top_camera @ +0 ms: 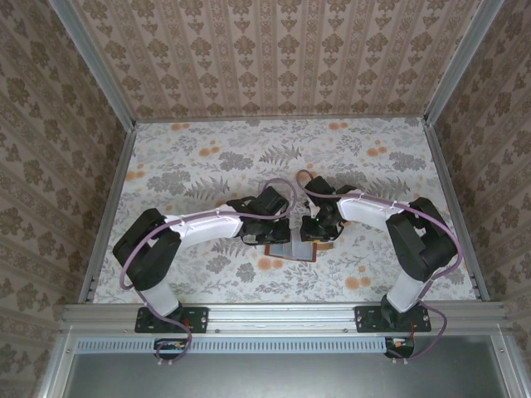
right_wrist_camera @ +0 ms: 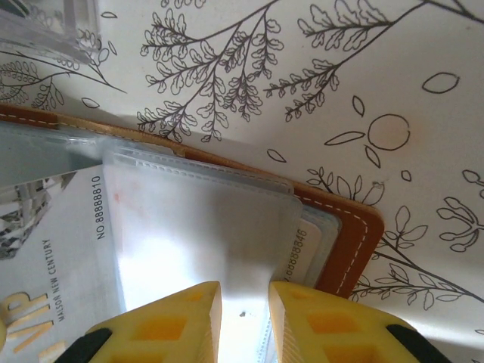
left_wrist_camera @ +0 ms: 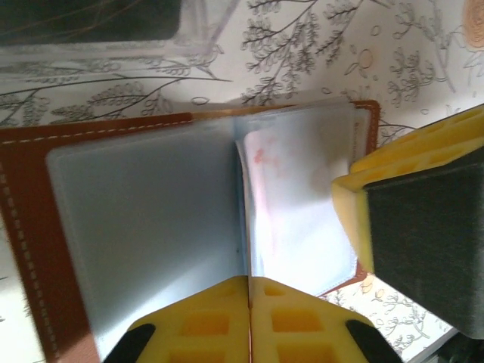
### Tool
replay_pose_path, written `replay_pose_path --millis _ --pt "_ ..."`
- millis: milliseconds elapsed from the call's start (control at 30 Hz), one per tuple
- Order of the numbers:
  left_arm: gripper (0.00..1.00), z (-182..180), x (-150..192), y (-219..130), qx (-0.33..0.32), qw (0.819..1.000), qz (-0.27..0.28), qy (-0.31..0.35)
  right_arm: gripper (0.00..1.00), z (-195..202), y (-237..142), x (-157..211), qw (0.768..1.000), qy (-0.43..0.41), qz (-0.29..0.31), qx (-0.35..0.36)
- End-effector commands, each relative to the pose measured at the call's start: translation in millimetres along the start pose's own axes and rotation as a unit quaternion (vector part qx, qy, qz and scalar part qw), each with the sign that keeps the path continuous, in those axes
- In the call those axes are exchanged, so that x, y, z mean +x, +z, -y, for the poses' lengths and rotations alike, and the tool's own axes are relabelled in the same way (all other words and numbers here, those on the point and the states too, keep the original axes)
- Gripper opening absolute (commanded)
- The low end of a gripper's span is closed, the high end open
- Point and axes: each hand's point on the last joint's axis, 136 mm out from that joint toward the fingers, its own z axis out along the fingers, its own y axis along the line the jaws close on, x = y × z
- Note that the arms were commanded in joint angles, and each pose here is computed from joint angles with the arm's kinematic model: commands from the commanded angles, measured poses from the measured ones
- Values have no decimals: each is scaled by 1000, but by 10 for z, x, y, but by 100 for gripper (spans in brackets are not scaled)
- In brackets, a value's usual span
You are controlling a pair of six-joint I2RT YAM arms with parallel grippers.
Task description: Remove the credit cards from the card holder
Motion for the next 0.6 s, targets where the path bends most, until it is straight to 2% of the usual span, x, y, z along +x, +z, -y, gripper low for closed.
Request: replay_pose_path --millis 0,333,567 --pt "6 -9 -26 -66 -17 1000 2 1 27 115 47 68 1000 -1 -11 29" --pt "1 -81 -147 -553 -42 997 51 36 27 -31 14 -64 1000 -17 -8 9" --pt "0 -147 -409 -999 -58 985 82 142 27 -115 -262 -112 1000 -26 12 -2"
